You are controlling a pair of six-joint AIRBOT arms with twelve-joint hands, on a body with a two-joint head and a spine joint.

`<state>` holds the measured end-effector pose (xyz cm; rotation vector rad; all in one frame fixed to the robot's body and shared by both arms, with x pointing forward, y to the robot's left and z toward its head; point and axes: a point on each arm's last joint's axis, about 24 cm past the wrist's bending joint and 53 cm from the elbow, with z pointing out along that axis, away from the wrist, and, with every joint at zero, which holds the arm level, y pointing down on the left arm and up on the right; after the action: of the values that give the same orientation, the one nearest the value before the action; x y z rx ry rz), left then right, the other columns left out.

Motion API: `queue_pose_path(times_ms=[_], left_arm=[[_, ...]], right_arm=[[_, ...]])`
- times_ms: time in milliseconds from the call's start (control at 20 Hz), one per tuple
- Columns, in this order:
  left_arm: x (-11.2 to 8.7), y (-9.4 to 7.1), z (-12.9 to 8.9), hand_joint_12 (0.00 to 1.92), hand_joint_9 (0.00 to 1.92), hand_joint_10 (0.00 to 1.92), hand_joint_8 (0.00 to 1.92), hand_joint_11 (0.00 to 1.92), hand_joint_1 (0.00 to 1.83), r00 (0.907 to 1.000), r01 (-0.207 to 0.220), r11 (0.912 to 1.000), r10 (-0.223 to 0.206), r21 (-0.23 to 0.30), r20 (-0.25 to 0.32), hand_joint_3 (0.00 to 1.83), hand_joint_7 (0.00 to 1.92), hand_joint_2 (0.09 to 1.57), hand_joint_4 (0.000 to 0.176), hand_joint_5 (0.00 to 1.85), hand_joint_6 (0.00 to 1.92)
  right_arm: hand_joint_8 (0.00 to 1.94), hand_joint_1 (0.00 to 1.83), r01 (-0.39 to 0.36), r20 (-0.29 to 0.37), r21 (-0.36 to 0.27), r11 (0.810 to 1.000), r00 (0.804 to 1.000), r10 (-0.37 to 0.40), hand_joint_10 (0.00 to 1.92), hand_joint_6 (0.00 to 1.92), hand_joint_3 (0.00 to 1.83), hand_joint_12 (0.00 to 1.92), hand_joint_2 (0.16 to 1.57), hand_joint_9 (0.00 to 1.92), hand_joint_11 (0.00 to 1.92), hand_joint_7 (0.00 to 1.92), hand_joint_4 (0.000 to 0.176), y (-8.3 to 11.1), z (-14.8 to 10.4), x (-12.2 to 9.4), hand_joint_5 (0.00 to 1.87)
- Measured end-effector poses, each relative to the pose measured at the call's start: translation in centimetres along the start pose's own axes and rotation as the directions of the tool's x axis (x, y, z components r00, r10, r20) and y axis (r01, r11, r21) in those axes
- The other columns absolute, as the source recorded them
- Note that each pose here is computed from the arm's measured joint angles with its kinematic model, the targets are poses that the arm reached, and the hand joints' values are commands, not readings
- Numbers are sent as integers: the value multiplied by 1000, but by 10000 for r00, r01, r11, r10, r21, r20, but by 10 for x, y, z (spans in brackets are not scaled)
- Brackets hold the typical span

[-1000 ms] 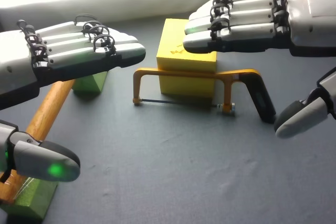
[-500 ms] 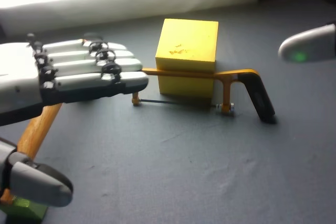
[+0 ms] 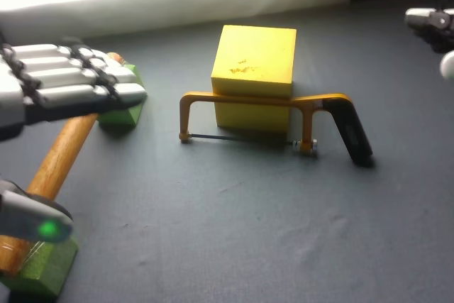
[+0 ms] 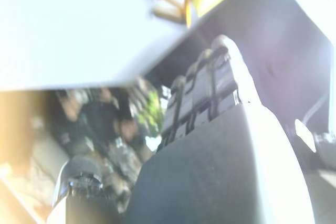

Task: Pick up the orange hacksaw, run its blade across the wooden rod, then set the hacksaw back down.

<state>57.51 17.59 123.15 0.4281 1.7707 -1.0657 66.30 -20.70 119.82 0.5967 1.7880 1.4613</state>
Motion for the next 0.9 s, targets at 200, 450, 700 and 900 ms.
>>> queue_pose_path(times_ms=[200,450,700,900], left_arm=[[8,8,-18,110,8,1,1,0,91,9967,-578,9960,537,-679,-613,4,8,1002,0,16,2],[12,2,-28,115,18,1,0,0,55,9960,-585,9929,511,-1036,-727,1,22,1010,5,26,1],[16,-9,-32,98,11,2,2,0,49,9955,-611,9888,506,-1360,-798,4,11,1028,0,21,1],[21,-9,-44,68,8,2,0,4,70,9946,-633,9807,467,-1850,-924,0,4,1018,4,1,0]], right_arm=[[1,237,-1384,-437,-455,9893,9897,1364,2,0,2,437,984,97,0,68,0,-10,0,2,38],[0,408,-2741,-892,-82,9617,9581,2723,0,0,7,312,1019,48,0,11,0,-39,-4,9,2],[4,743,-3770,-1128,293,9258,9190,3778,4,4,0,322,1015,57,0,28,0,-61,-3,17,36],[0,820,-4405,-778,228,8975,8942,4409,0,0,12,382,1038,65,0,38,0,-67,3,10,59]])
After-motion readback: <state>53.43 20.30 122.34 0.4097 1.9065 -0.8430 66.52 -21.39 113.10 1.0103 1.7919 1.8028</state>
